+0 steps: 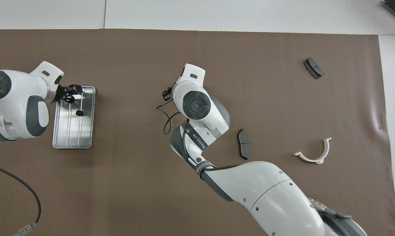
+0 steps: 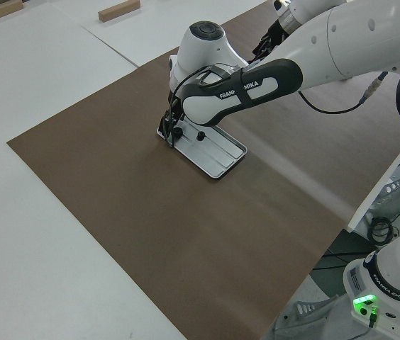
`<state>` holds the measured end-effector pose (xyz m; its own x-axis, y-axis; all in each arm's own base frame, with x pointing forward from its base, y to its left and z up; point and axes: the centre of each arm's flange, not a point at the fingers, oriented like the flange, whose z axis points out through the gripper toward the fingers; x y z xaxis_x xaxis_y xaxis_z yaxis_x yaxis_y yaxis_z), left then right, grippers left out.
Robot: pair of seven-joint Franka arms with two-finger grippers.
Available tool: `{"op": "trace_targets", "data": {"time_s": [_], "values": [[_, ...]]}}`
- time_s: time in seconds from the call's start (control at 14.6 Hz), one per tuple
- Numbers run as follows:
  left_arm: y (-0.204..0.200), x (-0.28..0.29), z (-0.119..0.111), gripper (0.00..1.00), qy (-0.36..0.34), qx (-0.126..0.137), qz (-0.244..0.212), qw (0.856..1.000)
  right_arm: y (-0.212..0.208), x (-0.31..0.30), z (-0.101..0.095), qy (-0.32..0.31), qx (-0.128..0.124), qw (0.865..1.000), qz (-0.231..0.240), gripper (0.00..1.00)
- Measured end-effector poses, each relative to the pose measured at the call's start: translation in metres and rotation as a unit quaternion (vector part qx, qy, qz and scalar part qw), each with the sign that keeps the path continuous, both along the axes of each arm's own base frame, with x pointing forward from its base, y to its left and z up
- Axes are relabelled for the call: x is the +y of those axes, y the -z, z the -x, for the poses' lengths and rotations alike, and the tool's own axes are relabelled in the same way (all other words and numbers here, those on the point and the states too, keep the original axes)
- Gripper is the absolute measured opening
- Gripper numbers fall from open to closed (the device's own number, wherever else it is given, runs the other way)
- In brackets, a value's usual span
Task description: Place bearing gear from tray to pile
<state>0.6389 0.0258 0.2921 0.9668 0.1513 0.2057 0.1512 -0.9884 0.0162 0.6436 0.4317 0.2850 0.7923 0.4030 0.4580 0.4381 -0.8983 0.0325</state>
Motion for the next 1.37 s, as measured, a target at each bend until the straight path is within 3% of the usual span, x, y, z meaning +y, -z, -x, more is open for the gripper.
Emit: {"op": "trace_targets", "data": {"time_s": [0.27, 0.41, 0.48, 0.61, 0.82, 0.89, 1.02, 1.23, 1.37], "values": [[0.000, 0.000, 0.000, 0.76, -0.001, -0.001, 0.001, 1.000, 0.006, 0.001, 0.001, -0.001, 0.003, 1.000, 0.002, 0.61], [-0.001, 0.000, 0.001, 0.74, -0.001, -0.001, 0.001, 1.000, 0.006, 0.003, 0.002, -0.002, 0.003, 1.000, 0.002, 0.42], [-0.003, -0.001, 0.000, 0.67, -0.001, -0.002, 0.002, 1.000, 0.005, 0.004, 0.003, -0.003, 0.002, 1.000, 0.002, 0.34], [-0.008, 0.002, 0.001, 0.51, -0.005, -0.004, 0.004, 1.000, 0.005, 0.008, 0.006, -0.007, 0.002, 1.000, 0.002, 0.34], [-0.012, 0.011, 0.003, 0.46, -0.013, -0.001, 0.005, 1.000, -0.005, 0.008, 0.004, -0.004, 0.006, 1.000, 0.005, 0.34], [-0.014, 0.011, 0.004, 0.46, -0.014, 0.000, 0.006, 1.000, -0.021, 0.001, -0.001, 0.004, 0.010, 1.000, 0.009, 0.34], [-0.015, 0.011, 0.008, 0.33, -0.014, 0.002, 0.007, 1.000, -0.067, -0.032, -0.015, 0.034, 0.022, 0.999, 0.020, 0.34], [-0.015, 0.011, 0.011, 0.34, -0.015, 0.003, 0.007, 1.000, -0.140, -0.117, -0.032, 0.097, 0.045, 0.994, 0.025, 0.34], [-0.015, 0.011, 0.012, 0.34, -0.015, 0.004, 0.007, 1.000, -0.163, -0.185, -0.030, 0.112, 0.067, 0.991, 0.016, 0.34]]}}
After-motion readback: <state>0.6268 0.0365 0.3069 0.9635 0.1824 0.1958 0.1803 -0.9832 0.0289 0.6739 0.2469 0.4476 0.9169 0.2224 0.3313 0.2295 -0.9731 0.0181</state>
